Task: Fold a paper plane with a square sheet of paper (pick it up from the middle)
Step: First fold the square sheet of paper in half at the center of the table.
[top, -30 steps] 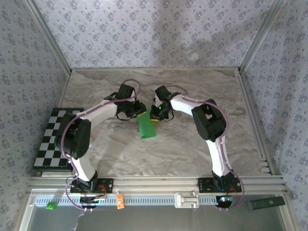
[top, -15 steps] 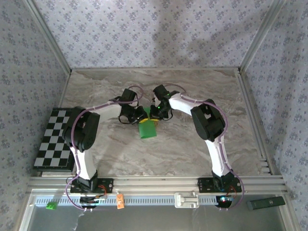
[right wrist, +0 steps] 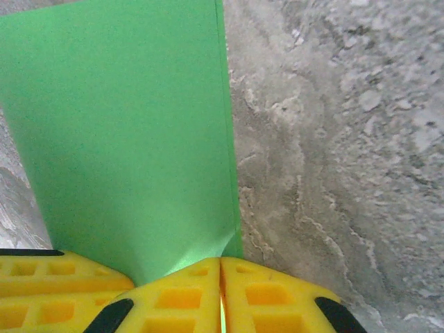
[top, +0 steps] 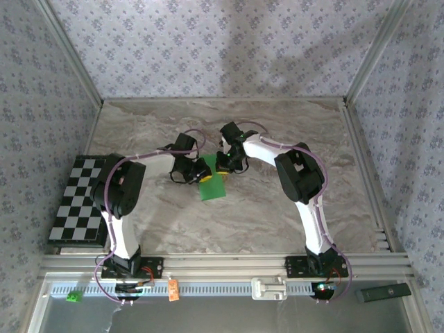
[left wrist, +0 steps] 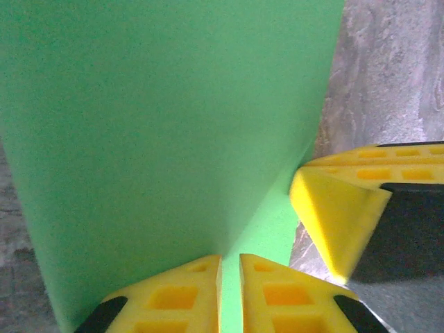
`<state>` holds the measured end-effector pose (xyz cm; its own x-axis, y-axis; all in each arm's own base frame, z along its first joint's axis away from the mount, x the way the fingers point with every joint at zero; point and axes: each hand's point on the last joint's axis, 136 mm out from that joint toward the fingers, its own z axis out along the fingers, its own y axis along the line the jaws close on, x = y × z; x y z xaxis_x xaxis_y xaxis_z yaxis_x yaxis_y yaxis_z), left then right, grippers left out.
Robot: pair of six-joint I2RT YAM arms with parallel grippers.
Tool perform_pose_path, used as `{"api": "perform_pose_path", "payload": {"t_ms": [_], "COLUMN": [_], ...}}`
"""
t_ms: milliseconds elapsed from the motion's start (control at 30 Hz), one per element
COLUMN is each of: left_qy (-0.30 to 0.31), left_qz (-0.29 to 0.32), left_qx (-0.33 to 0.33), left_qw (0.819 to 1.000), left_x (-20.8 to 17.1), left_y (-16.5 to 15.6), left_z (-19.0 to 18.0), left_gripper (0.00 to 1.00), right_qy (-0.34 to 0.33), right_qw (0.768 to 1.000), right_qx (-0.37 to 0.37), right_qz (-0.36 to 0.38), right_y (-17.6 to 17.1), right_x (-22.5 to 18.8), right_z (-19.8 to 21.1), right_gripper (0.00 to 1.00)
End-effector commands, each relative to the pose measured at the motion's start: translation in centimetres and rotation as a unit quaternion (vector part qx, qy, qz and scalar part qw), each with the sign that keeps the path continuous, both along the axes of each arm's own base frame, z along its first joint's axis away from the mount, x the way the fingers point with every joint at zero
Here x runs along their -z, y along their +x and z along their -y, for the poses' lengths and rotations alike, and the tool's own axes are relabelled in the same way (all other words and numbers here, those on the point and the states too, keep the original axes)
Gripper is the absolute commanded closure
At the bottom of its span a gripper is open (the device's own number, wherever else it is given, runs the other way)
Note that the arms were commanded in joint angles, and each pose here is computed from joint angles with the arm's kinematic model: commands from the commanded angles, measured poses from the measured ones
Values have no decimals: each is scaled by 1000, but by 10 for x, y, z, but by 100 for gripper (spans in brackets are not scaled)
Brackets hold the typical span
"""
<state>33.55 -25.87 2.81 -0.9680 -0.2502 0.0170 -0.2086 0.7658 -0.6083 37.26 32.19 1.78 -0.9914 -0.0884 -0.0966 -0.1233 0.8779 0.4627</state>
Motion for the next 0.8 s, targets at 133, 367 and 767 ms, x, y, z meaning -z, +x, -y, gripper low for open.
{"api": "perform_pose_path", "payload": {"t_ms": [133,367,767], "left_qy": [19,34,39], "left_qz": [-16,-24,-33], "left_qx": [-17,-32,-43], "left_qw": [1000,999,998], "left_x": [16,24,21], "left_y": [-6,-16,-34], "left_z": [-10,-24,-36], "left_gripper": [85,85,85], "right_qy": [-146,-176,-206], "right_qw": [987,982,977], "right_qx": [10,9,5], "right_qz": [-65,-65,-57], "right_y": [-29,-30,-29], "right_x": [70,77,80], "right_z": [56,67,76], "right_gripper": [90,90,91]}}
